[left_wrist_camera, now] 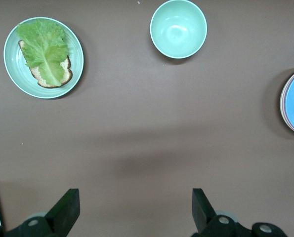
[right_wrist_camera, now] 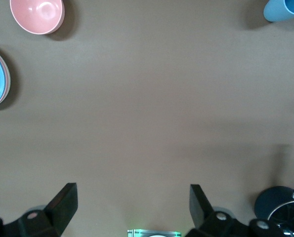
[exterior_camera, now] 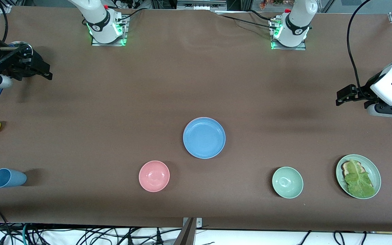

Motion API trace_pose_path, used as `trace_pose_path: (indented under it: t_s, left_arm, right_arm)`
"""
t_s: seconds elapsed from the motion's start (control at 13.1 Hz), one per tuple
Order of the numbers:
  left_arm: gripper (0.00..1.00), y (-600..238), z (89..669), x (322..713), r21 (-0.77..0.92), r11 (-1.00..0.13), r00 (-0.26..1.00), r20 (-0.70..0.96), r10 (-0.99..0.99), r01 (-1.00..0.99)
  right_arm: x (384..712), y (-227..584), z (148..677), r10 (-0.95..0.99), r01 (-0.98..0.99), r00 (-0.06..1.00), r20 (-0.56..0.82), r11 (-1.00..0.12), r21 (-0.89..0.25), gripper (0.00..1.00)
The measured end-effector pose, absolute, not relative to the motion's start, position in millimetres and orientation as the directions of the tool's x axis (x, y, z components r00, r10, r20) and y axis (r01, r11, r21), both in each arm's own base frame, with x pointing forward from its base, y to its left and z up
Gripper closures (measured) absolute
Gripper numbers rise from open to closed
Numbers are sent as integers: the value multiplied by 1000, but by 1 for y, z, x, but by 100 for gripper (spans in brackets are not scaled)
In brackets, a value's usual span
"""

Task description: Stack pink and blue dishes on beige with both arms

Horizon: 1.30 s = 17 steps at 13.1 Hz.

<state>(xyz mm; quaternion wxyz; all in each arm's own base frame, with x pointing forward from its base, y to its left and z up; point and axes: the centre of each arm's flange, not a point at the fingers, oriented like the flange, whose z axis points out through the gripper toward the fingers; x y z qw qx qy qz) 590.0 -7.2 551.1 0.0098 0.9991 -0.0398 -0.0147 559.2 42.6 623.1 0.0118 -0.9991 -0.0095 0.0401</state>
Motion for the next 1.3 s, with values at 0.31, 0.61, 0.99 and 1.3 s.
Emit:
trace_pose_path:
  t_s: [0.31,0.61,0.99,1.3]
  left_arm:
    - [0,-8,552,591,20,-997,996,-22,-81,-80]
    - [0,-8,557,592,19,-997,997,-9,-81,-81]
    - [0,-7,562,593,19,-997,997,3,-79,-79]
    - [0,-7,563,593,18,-997,997,4,-79,-79]
  right_arm:
    - [562,37,624,10,9,998,-58,-1000,-25,0]
    - [565,41,619,17,16,998,-68,-1000,-16,0]
    - [566,37,617,10,10,997,-71,-1000,-13,0]
    - [566,37,617,10,9,997,-71,-1000,-13,0]
